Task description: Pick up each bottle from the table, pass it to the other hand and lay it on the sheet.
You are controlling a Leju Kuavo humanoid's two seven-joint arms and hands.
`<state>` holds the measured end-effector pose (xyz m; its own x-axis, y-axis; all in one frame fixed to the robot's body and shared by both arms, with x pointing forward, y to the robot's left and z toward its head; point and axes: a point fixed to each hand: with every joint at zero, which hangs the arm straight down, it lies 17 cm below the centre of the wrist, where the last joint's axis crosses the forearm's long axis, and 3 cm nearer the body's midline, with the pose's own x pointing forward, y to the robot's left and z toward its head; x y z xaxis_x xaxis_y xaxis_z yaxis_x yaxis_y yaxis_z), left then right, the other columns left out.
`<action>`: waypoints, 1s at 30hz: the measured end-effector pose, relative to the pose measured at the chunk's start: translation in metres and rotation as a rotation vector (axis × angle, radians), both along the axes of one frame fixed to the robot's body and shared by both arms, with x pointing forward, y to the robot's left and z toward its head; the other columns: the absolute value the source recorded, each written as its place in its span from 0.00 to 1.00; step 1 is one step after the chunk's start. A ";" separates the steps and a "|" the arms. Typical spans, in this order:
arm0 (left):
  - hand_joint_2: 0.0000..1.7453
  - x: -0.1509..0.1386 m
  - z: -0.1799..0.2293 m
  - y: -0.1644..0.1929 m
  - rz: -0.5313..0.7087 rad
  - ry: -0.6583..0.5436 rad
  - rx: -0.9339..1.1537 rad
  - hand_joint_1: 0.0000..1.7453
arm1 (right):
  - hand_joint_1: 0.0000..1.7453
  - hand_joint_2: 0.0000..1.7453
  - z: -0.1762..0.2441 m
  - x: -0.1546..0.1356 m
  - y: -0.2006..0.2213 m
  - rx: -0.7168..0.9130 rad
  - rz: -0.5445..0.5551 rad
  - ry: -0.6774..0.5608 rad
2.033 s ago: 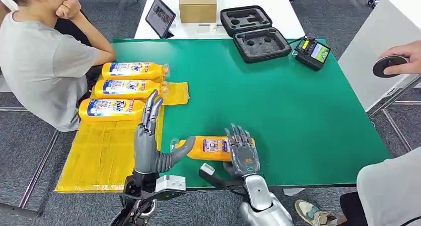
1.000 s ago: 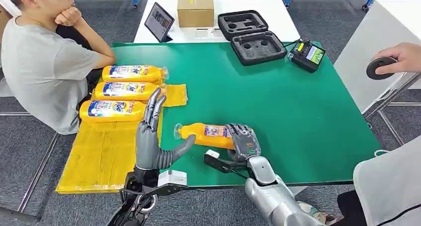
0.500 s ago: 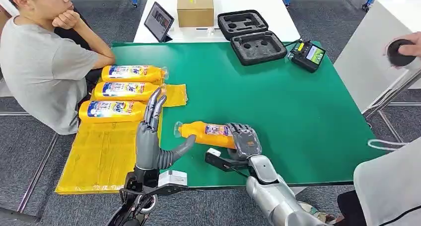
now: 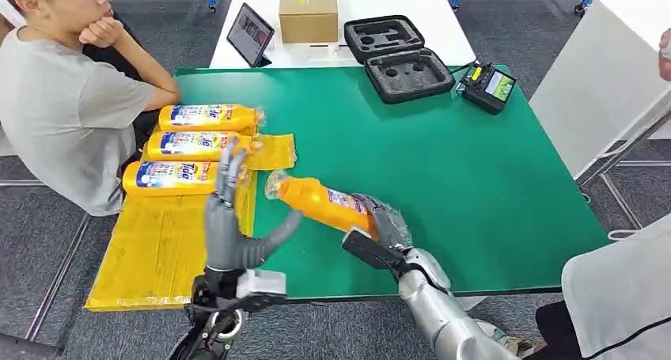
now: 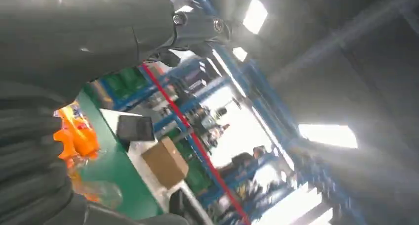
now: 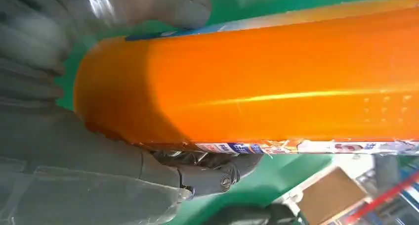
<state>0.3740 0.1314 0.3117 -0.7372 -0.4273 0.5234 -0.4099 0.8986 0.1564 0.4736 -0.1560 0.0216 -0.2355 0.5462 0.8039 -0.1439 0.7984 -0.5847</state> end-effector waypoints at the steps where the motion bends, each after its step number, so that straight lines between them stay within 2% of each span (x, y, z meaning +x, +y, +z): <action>1: 1.00 0.000 0.001 0.002 0.002 0.001 -0.009 0.00 | 1.00 1.00 0.000 0.000 0.000 0.006 -0.001 -0.002; 3: 1.00 0.002 0.000 0.030 0.019 0.030 -0.166 0.00 | 1.00 1.00 0.007 -0.006 0.001 0.093 -0.028 -0.020; 8: 1.00 0.011 -0.028 0.063 0.035 0.127 -0.391 0.00 | 1.00 1.00 0.016 -0.019 -0.003 0.194 -0.072 -0.050; 14: 1.00 0.020 -0.072 0.072 0.033 0.247 -0.520 0.00 | 1.00 1.00 0.024 -0.032 -0.003 0.227 -0.096 -0.085; 17: 1.00 0.027 -0.103 0.064 0.002 0.337 -0.599 0.00 | 1.00 1.00 0.032 -0.035 -0.013 0.251 -0.143 -0.117; 21: 1.00 0.038 -0.138 0.034 -0.080 0.458 -0.657 0.00 | 1.00 1.00 0.045 -0.038 -0.022 0.284 -0.190 -0.162; 25: 1.00 0.043 -0.155 0.001 -0.138 0.529 -0.600 0.00 | 1.00 1.00 0.054 -0.038 -0.022 0.298 -0.191 -0.184; 30: 1.00 0.041 -0.157 -0.032 -0.212 0.552 -0.514 0.00 | 1.00 1.00 0.062 -0.033 -0.016 0.317 -0.178 -0.196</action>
<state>0.4154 0.0996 0.1544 -0.3516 0.0891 0.9319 -0.2055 0.9638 -0.1697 0.4407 -0.1723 0.0834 -0.3251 0.3248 0.8882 0.1021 0.9458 -0.3084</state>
